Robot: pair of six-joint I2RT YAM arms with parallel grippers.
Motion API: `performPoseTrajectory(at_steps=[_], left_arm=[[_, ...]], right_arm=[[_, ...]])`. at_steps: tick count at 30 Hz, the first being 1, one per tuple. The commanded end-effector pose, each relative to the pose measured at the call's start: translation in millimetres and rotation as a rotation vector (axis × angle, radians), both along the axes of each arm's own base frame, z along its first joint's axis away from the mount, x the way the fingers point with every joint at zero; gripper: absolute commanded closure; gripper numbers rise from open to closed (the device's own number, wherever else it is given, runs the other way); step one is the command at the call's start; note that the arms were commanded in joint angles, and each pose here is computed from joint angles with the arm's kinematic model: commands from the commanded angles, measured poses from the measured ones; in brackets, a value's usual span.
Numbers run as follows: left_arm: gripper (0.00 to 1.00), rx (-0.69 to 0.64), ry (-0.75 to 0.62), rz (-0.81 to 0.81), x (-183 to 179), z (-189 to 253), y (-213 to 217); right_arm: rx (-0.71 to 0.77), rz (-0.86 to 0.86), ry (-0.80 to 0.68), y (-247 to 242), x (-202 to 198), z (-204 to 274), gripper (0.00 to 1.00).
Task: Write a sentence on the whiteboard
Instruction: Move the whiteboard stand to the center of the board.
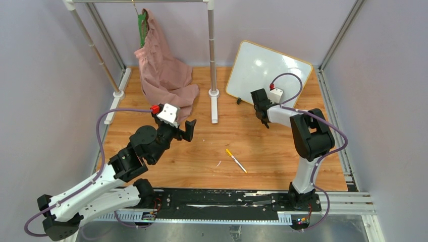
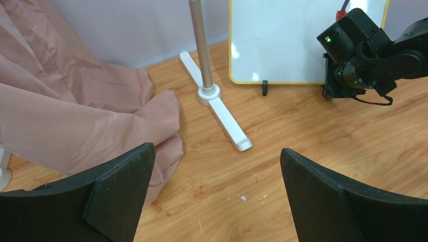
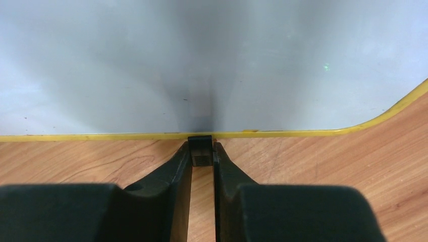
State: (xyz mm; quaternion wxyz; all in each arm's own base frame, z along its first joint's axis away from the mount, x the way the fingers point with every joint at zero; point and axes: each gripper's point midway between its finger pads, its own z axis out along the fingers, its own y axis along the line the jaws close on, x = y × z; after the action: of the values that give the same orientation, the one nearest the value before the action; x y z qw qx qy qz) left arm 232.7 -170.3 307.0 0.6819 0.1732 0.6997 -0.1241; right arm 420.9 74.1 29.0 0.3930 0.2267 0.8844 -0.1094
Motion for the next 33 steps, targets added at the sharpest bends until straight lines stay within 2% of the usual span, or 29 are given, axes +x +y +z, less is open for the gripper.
performPoseTrajectory(at_steps=[1,5,17,33], left_arm=[[0.0,-0.01,-0.014,-0.017,-2,3,-4],[0.0,-0.01,-0.011,-0.026,-2,2,-6],[0.0,0.003,0.0,-0.035,-1,-3,-10],[0.0,0.04,0.045,-0.108,1,-28,-35]], right_arm=[[-0.049,-0.007,0.083,-17,-21,-14,0.93],[-0.066,0.001,0.104,-23,-35,-17,1.0],[-0.065,0.06,0.173,-32,-90,-22,1.0],[-0.011,0.2,0.195,-9,-188,-20,1.0]])
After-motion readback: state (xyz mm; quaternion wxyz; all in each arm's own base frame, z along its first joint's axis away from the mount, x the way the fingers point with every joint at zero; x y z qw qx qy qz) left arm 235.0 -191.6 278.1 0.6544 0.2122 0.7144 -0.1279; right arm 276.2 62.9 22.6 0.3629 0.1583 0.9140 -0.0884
